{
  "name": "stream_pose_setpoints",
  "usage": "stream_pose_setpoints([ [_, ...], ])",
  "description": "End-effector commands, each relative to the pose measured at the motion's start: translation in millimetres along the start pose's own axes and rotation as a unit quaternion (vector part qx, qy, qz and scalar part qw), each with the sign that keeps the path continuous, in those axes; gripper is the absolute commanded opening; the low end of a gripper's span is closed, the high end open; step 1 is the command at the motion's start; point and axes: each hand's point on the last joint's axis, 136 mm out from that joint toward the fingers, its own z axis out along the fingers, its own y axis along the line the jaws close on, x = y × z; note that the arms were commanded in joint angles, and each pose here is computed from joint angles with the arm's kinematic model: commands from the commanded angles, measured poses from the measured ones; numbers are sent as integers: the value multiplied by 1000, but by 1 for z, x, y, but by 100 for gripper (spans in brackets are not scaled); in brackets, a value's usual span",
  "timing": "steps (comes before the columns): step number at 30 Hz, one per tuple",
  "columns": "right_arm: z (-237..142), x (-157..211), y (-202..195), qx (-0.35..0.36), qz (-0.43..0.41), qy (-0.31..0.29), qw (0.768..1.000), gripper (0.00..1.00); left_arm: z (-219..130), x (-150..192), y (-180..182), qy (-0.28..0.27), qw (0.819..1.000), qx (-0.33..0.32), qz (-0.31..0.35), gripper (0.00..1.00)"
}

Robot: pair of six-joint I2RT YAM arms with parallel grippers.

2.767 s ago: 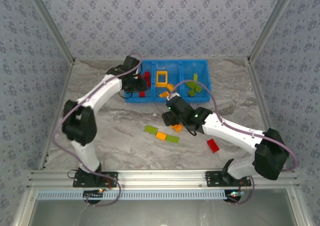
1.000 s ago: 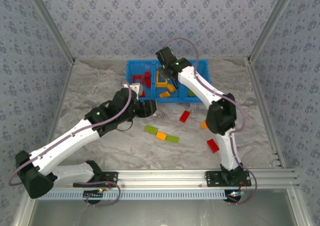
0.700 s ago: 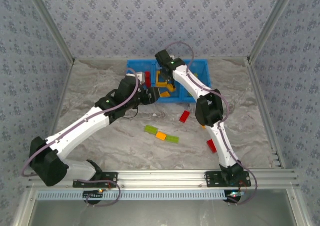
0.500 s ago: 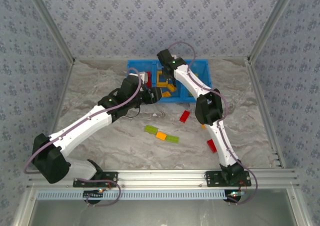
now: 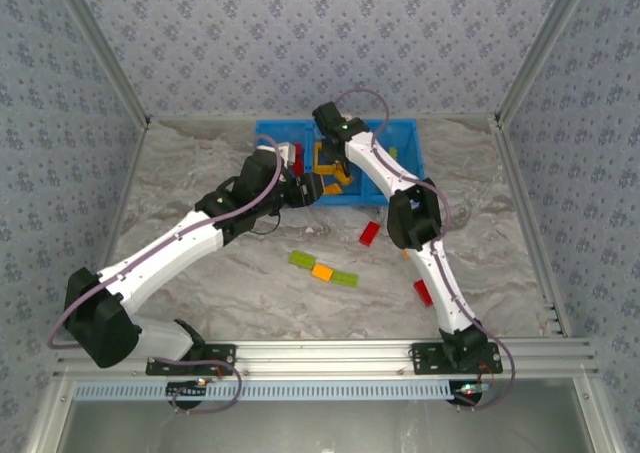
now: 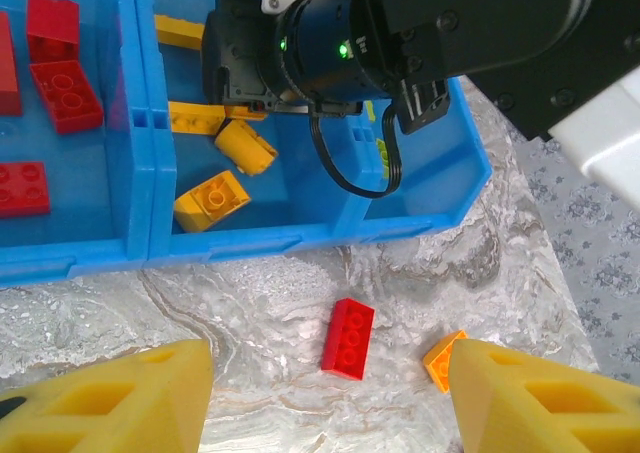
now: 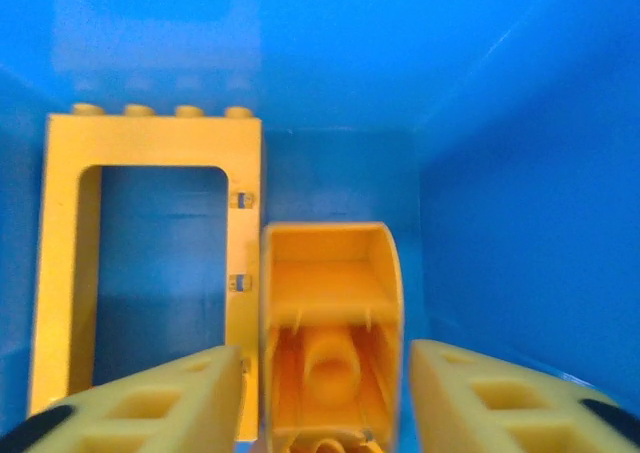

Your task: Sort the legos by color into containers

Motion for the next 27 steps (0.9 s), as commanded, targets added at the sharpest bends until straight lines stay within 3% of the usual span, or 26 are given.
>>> stream_pose_setpoints([
  [1,-31,-23,0,-5,10,-32,999,58,-13,-12,-9,-16,1000,15,1,64],
  [5,-68,-44,2,-21,21,-66,997,62,-16,-4,-1,-8,1000,5,-6,64],
  [8,-106,-61,0,-27,29,-99,994,57,-20,4,3,-1,1000,2,-11,63],
  [12,-182,-85,-9,-36,31,-163,985,50,-31,16,14,18,1000,-17,-9,62],
  [16,-251,-86,-19,-55,14,-218,974,47,-43,32,26,45,998,-33,2,62],
  [21,-312,-46,-41,-85,-5,-248,965,47,-49,55,31,79,996,-24,19,59],
  [27,-349,60,-60,-179,-29,-229,956,48,-22,90,5,139,985,-19,105,57],
])
